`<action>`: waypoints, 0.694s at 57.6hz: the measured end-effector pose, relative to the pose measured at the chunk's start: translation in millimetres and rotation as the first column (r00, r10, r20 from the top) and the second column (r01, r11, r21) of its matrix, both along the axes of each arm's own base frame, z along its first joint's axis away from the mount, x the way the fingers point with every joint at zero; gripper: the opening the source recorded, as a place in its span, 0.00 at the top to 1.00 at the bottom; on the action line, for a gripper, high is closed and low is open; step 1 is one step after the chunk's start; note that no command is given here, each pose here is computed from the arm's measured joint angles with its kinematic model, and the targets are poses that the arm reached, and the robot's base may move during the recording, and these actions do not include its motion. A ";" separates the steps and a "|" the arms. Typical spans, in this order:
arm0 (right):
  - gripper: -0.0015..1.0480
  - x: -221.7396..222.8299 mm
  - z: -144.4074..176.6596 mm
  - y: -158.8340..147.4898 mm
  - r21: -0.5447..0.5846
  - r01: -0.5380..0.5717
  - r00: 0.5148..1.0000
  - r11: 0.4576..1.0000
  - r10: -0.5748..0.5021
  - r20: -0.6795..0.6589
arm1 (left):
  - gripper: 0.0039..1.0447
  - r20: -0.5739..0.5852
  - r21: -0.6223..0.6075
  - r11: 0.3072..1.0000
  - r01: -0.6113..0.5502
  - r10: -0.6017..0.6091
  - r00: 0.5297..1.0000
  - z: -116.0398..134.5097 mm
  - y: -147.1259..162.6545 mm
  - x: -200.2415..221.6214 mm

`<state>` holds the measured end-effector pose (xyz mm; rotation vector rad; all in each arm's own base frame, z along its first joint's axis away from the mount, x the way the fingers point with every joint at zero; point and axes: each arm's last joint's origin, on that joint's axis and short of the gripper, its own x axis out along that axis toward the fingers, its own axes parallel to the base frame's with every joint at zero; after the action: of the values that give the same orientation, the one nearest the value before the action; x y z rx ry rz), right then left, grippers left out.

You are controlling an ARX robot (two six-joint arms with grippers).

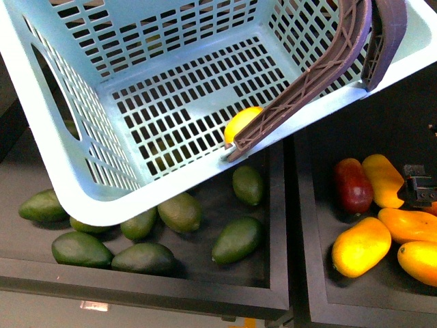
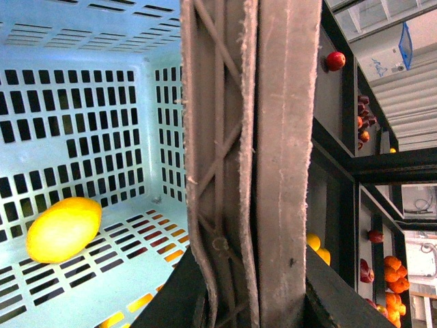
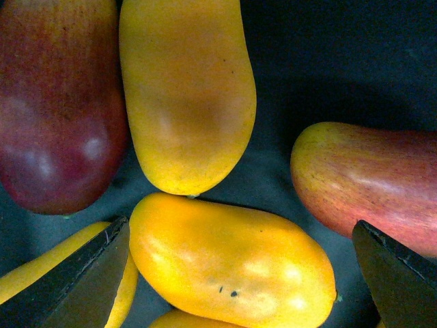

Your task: Pick lemon and mango into basket

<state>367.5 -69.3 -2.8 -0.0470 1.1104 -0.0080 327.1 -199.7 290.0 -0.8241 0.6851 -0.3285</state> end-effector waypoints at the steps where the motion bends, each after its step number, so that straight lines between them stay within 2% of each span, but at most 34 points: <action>1: 0.08 0.8 -1.0 -0.1 0.002 -0.001 1.000 1.000 0.001 -0.002 | 0.82 0.000 0.000 1.000 0.000 0.000 1.000 0.0 0.0 0.0; 40: 0.08 37.3 -51.5 6.1 0.063 0.018 0.999 0.998 -0.015 -0.050 | 0.82 0.000 0.001 1.000 -0.001 0.001 1.000 0.0 0.0 0.0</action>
<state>404.8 -63.2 -54.3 0.0189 1.1598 0.0133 327.2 -199.6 290.0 -0.8236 0.6844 -0.3276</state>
